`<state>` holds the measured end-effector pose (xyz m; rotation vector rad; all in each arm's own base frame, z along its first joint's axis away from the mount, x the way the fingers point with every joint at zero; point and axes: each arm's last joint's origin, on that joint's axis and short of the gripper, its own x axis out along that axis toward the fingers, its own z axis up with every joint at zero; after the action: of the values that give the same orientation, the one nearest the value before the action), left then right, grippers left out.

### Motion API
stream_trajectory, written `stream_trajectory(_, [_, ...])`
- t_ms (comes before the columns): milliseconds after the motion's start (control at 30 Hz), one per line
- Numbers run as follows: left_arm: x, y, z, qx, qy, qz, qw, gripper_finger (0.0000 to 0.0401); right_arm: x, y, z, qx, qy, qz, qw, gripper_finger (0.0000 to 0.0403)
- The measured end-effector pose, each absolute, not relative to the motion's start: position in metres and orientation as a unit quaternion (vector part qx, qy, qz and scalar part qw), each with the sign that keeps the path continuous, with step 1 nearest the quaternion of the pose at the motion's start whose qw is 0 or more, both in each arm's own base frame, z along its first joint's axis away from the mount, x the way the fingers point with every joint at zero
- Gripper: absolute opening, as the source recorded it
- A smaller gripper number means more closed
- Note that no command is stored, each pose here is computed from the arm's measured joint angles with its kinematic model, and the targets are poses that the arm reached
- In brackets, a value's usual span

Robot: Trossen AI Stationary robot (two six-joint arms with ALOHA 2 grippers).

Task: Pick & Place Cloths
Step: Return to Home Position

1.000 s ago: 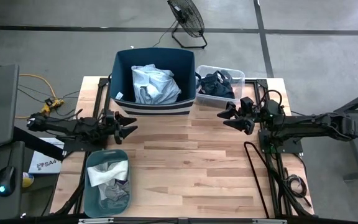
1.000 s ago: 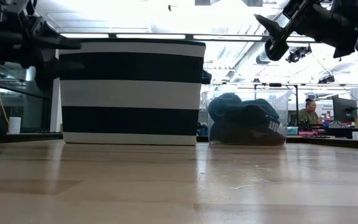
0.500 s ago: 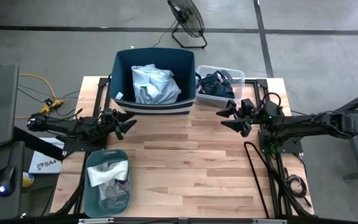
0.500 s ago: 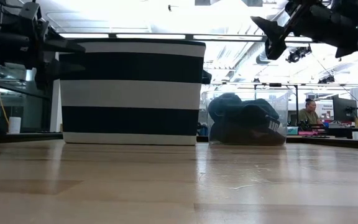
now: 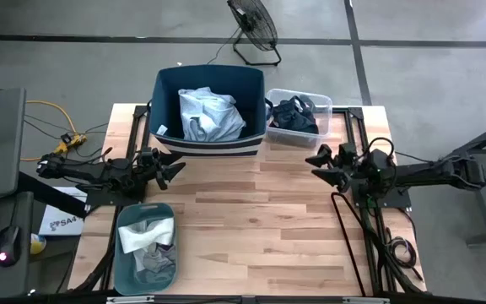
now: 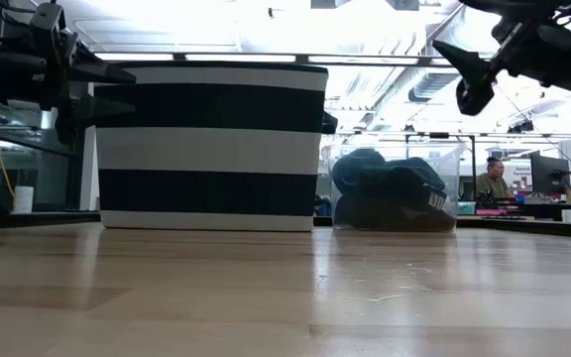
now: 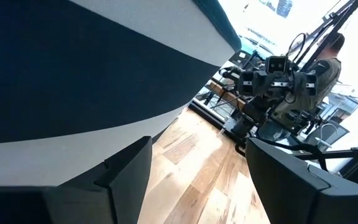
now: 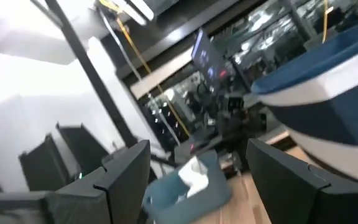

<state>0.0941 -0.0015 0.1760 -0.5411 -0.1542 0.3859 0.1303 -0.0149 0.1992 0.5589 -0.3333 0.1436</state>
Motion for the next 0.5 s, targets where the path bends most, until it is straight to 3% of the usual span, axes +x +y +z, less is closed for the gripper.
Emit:
stream_trajectory(200, [0.094, -0.002, 0.176, -0.265, -0.076, 0.189, 0.942, 0.0255, 0.127, -0.009, 0.189, 0.260, -0.091, 0.091, 0.957, 0.0259])
stream_trajectory(500, [0.094, -0.002, 0.175, -0.262, -0.072, 0.190, 0.943, 0.0255, 0.108, -0.011, 0.178, 0.244, -0.042, 0.045, 0.968, 0.0259])
